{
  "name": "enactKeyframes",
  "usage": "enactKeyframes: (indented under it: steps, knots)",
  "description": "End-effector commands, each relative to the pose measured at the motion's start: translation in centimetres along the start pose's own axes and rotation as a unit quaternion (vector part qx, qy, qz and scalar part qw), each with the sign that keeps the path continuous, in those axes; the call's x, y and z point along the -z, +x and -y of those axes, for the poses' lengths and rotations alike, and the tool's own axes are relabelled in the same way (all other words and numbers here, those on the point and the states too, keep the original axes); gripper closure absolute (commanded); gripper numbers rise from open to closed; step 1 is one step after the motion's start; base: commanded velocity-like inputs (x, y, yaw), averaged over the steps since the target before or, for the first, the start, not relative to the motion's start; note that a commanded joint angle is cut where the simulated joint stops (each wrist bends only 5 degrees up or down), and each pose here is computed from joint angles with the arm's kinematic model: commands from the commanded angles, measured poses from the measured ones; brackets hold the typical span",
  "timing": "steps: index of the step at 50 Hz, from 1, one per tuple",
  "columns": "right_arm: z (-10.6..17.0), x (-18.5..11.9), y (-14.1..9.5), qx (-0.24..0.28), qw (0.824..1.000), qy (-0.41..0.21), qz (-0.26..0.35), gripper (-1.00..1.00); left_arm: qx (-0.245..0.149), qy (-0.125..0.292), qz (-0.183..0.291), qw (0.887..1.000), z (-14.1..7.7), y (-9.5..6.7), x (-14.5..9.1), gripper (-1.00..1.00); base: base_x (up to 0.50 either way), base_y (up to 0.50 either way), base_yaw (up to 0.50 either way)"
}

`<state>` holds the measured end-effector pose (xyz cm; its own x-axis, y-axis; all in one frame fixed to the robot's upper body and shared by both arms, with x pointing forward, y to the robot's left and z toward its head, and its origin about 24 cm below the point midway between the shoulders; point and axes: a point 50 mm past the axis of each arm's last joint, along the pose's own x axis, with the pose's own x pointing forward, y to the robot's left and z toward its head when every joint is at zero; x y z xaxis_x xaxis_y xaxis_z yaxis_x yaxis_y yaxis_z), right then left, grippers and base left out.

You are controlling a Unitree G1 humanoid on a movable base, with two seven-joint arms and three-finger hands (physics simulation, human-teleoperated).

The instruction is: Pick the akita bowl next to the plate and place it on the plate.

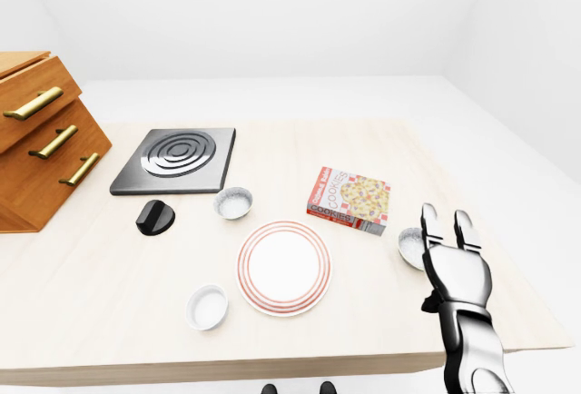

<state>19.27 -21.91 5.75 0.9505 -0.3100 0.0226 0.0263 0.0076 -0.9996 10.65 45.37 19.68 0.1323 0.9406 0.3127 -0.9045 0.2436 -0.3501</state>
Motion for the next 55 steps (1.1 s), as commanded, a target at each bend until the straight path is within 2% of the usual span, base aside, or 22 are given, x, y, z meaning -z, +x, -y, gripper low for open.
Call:
enactKeyframes:
  steps: [1, 25, 55]
  knots:
    - [-1.6, -0.4, 1.4, 0.003, 1.0, 0.013, 0.019, -1.0, 0.005, 0.001, -0.005, 1.0, 0.3, -0.2, 0.3, -1.0, 0.0, 0.0, 0.0]
    - [-3.2, -0.5, 3.3, -0.005, 0.999, 0.025, 0.034, -1.0, 0.006, 0.004, -0.012, 1.0, 0.3, -0.3, 0.7, -1.0, 0.0, 0.0, 0.0]
    - [-6.5, 0.9, 3.2, -0.048, 0.998, 0.037, 0.01, -1.0, 0.007, -0.002, -0.008, 1.0, 0.5, -0.5, 0.5, -1.0, 0.0, 0.0, 0.0]
